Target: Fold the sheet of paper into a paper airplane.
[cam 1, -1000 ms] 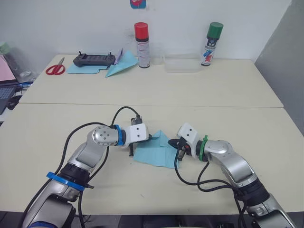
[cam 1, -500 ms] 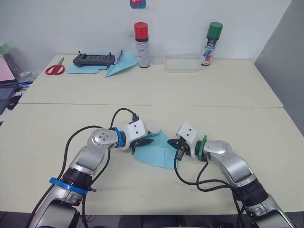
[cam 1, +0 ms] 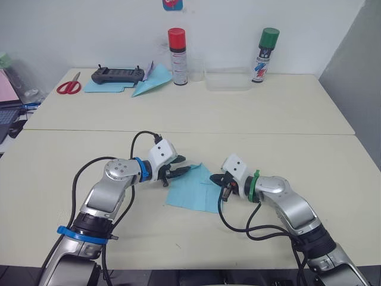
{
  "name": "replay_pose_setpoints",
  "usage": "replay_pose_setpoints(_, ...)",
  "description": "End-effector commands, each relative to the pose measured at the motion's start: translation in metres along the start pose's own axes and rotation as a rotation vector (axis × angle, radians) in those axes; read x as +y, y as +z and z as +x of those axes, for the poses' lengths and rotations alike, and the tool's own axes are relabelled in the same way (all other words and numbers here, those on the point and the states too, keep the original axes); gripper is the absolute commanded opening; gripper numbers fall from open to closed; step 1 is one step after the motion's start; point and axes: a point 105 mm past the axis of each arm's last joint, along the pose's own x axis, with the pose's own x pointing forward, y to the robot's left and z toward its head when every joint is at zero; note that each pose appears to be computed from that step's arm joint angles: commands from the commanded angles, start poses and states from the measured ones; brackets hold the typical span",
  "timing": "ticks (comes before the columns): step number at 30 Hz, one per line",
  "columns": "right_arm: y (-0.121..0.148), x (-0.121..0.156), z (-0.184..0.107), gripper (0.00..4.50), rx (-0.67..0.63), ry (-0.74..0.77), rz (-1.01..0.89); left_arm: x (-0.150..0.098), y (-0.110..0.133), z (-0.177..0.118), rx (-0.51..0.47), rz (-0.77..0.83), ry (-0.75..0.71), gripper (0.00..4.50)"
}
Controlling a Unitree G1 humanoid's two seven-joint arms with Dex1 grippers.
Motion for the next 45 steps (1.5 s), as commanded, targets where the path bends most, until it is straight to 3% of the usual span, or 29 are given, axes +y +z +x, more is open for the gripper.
replay_pose_setpoints(1,-0.011,0.003,0.001,0.00,0.041,0.006,0.024,-0.004,0.012,-0.002,-0.040,0.041,-0.022,1.41)
replay_pose_setpoints(5,-0.012,0.003,0.000,0.00,0.041,0.004,0.026,-0.010,0.015,0.000,-0.054,0.046,-0.055,0.12)
replay_pose_setpoints(6,-0.012,0.003,0.000,0.00,0.041,0.003,0.026,-0.011,0.014,0.001,-0.052,0.050,-0.060,0.02)
replay_pose_setpoints(21,-0.011,0.002,0.002,0.00,0.038,0.000,0.029,-0.028,-0.006,0.011,0.098,0.185,-0.206,0.02)
replay_pose_setpoints(32,0.034,-0.014,0.017,0.00,-0.173,-0.068,0.102,-0.025,-0.006,0.013,0.103,0.185,-0.202,0.02)
replay_pose_setpoints(45,0.023,-0.001,0.039,0.00,-0.075,0.019,0.064,-0.022,-0.004,0.015,0.095,0.195,-0.183,0.02)
